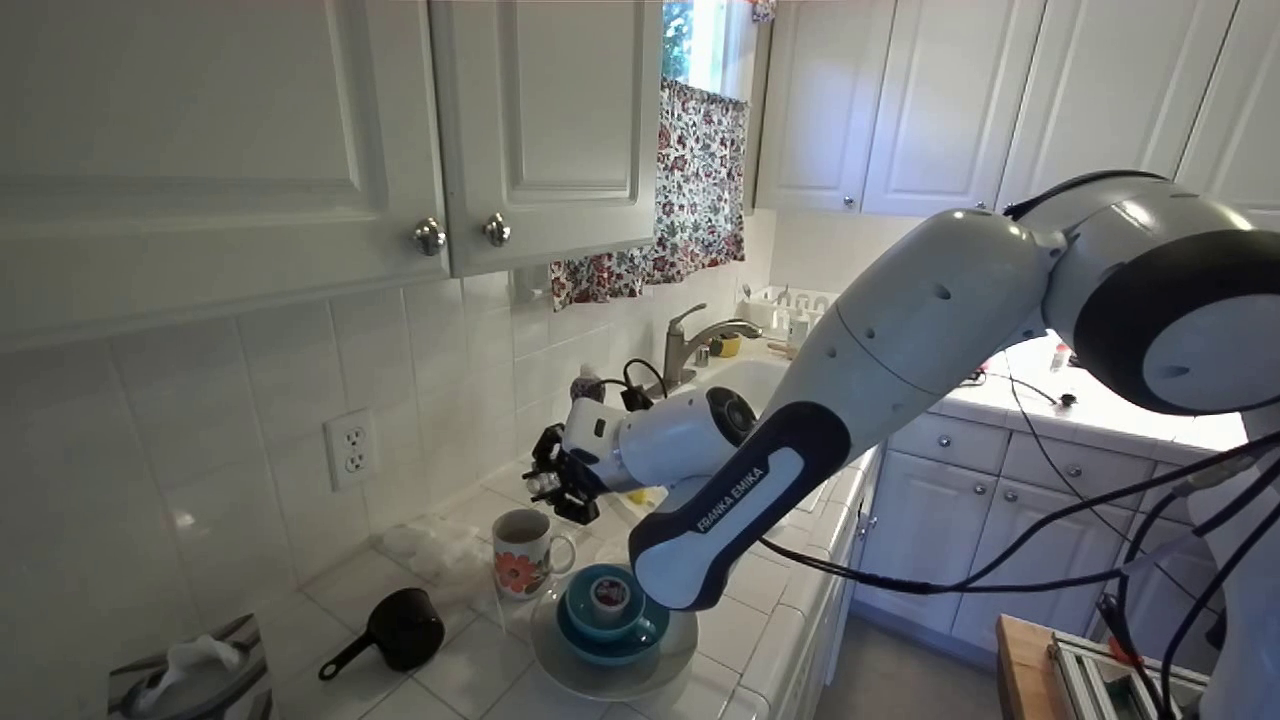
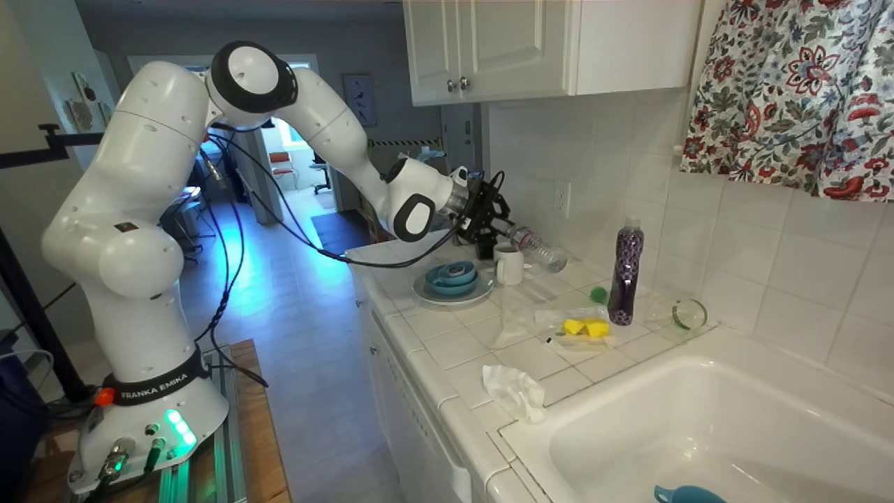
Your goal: Pick up the bottle and pour some water in the cup
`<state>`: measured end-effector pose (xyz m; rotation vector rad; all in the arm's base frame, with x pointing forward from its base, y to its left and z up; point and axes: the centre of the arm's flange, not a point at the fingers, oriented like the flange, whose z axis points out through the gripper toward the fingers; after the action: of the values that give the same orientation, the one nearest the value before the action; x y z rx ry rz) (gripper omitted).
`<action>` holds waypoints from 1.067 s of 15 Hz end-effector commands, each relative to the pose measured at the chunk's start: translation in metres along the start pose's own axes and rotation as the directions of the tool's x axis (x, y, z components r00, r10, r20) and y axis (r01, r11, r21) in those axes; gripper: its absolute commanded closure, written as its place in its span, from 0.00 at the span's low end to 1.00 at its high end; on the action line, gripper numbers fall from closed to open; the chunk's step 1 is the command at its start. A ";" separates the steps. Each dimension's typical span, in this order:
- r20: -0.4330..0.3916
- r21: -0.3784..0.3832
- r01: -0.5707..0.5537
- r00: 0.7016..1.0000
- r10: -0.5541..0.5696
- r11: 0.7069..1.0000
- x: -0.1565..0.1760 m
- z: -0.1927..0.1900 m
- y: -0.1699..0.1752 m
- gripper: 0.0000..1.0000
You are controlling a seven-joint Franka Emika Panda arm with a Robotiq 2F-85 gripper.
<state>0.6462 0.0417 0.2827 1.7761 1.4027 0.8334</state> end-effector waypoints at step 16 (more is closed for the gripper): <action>0.092 0.070 0.312 0.944 -0.317 0.948 0.009 -0.001 0.012 0.92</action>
<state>0.6494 0.0427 0.2893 1.6089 1.5642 0.5938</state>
